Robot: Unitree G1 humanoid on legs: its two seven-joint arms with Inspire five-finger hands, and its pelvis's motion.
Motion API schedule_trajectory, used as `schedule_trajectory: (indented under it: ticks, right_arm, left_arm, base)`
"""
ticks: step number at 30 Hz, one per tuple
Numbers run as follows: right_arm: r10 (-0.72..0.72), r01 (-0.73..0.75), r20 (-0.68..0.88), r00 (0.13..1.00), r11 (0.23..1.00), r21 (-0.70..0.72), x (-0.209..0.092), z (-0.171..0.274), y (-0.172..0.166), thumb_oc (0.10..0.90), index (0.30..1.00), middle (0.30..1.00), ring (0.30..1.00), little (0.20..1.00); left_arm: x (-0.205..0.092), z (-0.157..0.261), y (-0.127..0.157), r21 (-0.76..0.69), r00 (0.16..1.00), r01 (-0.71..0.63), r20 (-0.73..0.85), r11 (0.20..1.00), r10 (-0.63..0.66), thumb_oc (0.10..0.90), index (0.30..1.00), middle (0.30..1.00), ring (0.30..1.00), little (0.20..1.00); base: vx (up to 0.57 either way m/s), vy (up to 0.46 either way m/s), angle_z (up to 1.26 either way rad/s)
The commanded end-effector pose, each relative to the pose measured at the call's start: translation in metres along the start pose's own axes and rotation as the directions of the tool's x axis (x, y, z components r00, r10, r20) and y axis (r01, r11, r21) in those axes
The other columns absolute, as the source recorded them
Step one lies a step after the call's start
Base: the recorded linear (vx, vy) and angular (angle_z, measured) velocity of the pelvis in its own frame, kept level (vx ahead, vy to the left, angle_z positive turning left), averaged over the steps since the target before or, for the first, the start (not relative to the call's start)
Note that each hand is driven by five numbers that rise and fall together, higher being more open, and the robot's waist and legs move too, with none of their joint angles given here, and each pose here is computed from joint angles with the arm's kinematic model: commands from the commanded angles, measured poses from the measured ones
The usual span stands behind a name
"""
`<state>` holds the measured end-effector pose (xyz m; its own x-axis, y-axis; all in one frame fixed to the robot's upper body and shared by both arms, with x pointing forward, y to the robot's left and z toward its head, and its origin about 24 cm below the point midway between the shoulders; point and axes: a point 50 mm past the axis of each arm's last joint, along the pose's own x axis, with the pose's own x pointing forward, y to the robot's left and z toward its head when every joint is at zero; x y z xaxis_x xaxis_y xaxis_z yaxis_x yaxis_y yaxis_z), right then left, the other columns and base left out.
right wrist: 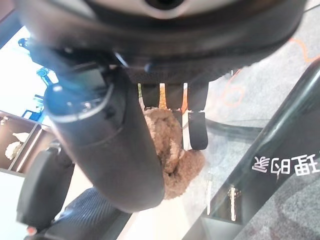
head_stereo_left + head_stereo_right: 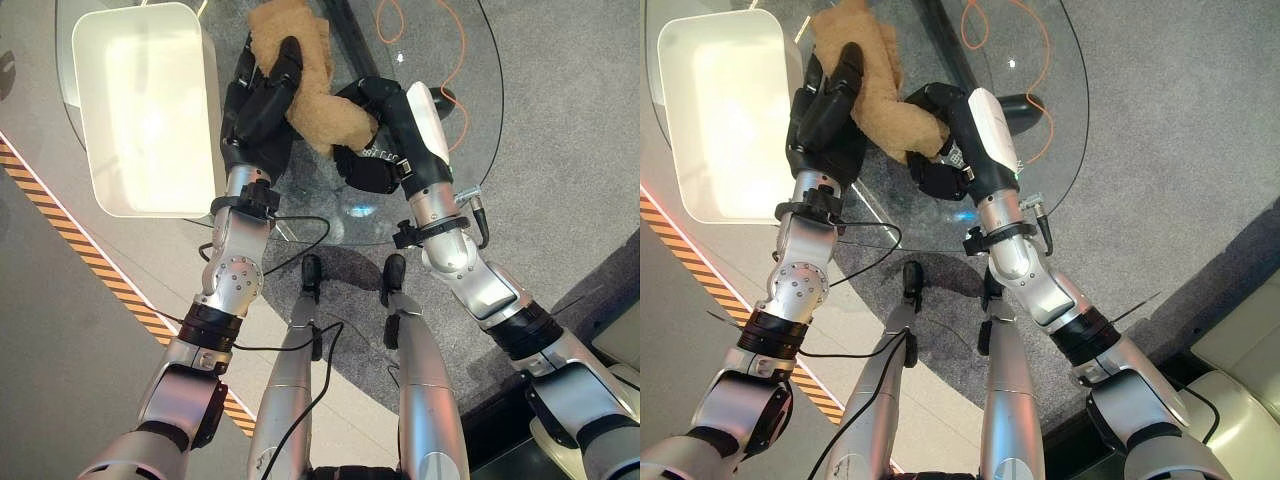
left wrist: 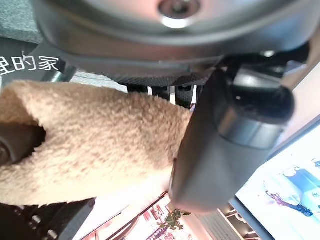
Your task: Wipe the table with a cloth and put it in the basket.
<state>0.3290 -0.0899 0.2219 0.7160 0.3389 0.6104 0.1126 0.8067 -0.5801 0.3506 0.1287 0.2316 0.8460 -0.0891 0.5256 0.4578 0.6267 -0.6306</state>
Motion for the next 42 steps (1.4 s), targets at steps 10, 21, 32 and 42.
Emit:
schedule_trajectory:
  ticks: [10, 21, 32, 42]
  right_arm:
    - [-0.143, 0.086, 0.485, 0.863, 0.987, 0.137, 0.026, 0.107, -0.025, 0.100, 0.300, 0.300, 0.300, 0.200]
    - [-0.160, 0.093, 0.470, 0.868, 0.982, 0.162, 0.025, 0.105, -0.026, 0.800, 0.900, 0.900, 0.900, 0.900]
    - [-0.170, 0.104, 0.472, 0.865, 0.981, 0.164, 0.025, 0.105, -0.026, 0.800, 0.900, 0.900, 0.900, 0.900]
    - [-0.185, 0.115, 0.470, 0.863, 0.978, 0.174, 0.026, 0.105, -0.027, 0.800, 0.900, 0.900, 0.900, 0.900]
  left_arm:
    - [0.013, 0.036, -0.067, 0.056, 0.934, 0.299, 0.186, 0.953, -0.304, 0.100, 0.300, 0.300, 0.300, 0.200]
    - [0.011, 0.038, -0.065, 0.051, 0.935, 0.282, 0.212, 0.958, -0.286, 0.100, 0.300, 0.300, 0.300, 0.200]
    - [0.010, 0.049, -0.063, 0.062, 0.917, 0.252, 0.305, 0.966, -0.259, 0.100, 0.300, 0.300, 0.300, 0.200]
    - [0.007, 0.063, -0.061, 0.044, 0.880, 0.196, 0.432, 0.980, -0.196, 0.100, 0.300, 0.300, 0.300, 0.200]
  base:
    - [0.00, 0.000, 0.00]
    - [0.00, 0.000, 0.00]
    - [0.00, 0.000, 0.00]
    - [0.00, 0.000, 0.00]
